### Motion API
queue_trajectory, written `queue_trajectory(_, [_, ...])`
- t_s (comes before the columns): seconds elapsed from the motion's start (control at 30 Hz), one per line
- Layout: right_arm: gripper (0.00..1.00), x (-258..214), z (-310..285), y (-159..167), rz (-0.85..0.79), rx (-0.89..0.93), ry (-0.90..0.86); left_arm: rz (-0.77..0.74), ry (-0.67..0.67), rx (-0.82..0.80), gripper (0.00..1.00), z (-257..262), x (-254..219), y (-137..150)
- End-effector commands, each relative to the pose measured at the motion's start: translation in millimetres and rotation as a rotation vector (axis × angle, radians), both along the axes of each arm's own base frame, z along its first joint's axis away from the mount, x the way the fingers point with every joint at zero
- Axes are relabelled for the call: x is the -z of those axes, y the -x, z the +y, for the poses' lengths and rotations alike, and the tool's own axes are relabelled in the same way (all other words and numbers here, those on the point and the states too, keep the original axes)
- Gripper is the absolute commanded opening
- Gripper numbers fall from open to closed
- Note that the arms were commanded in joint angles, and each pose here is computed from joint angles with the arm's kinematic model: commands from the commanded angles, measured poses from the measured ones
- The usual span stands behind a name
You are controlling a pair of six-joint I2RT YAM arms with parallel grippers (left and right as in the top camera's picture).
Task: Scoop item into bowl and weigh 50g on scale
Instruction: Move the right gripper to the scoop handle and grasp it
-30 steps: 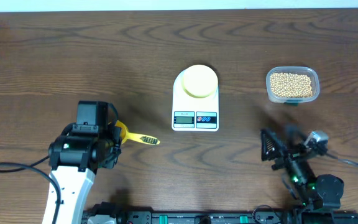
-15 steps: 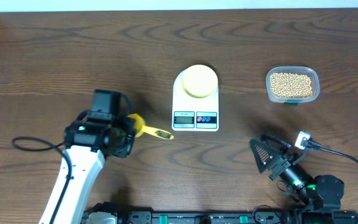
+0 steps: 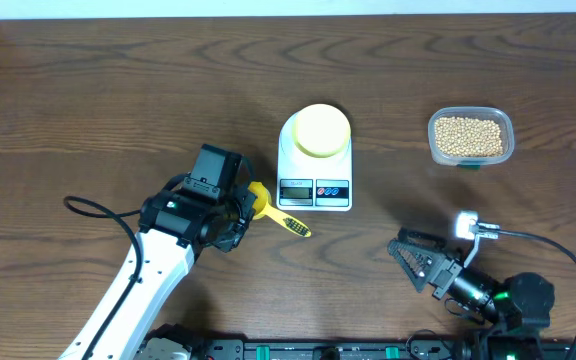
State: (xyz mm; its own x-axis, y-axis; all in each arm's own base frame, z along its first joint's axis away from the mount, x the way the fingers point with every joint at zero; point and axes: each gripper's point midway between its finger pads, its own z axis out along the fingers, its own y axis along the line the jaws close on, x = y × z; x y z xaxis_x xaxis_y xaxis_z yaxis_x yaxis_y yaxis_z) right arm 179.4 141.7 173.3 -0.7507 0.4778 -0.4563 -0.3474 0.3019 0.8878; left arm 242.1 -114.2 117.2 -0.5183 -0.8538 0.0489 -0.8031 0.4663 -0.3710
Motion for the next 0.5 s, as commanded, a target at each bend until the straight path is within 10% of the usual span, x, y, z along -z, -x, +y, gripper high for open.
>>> queue_trajectory(0.0, [0.94, -15, 7, -1, 0.001, -0.038, 0.013, -0.028, -0.013, -0.012, 0.07, 1, -8, -7])
queue_trajectory(0.47, [0.99, -24, 63, -38, 0.054, -0.145, 0.215, -0.025, -0.01, -0.011, 0.07, 1, -8, -7])
